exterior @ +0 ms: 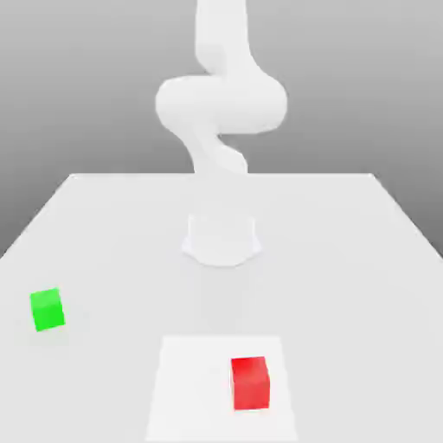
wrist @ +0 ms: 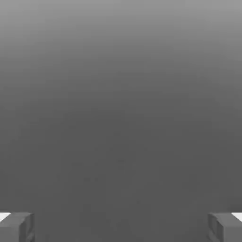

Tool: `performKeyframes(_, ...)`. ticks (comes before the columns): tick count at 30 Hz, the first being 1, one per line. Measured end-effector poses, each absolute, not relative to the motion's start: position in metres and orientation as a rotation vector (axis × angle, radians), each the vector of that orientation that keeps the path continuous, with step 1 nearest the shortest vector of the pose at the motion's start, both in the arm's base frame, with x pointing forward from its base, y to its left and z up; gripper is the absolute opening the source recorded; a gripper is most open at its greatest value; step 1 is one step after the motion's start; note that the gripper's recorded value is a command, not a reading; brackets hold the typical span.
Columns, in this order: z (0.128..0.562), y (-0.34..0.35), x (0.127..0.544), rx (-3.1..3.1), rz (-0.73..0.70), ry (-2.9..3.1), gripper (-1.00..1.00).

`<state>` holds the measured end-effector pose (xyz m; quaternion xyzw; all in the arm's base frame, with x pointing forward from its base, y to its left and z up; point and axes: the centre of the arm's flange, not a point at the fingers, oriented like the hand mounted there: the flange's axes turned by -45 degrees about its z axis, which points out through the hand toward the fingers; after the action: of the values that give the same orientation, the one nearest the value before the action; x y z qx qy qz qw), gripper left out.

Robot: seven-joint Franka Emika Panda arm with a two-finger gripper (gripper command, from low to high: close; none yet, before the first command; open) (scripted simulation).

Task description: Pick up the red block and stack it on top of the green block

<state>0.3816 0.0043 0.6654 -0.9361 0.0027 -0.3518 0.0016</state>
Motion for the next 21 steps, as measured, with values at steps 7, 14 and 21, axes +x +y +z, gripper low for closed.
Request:
performKeyframes(7, 0.522, 0.017, 0.450, -3.050, -0.761, -0.031, 0.00)
performKeyframes(14, 0.373, 0.029, 0.467, -3.117, -0.414, -0.073, 0.00)
performKeyframes(21, 0.233, 0.040, 0.436, -3.139, -0.062, -0.120, 0.00)
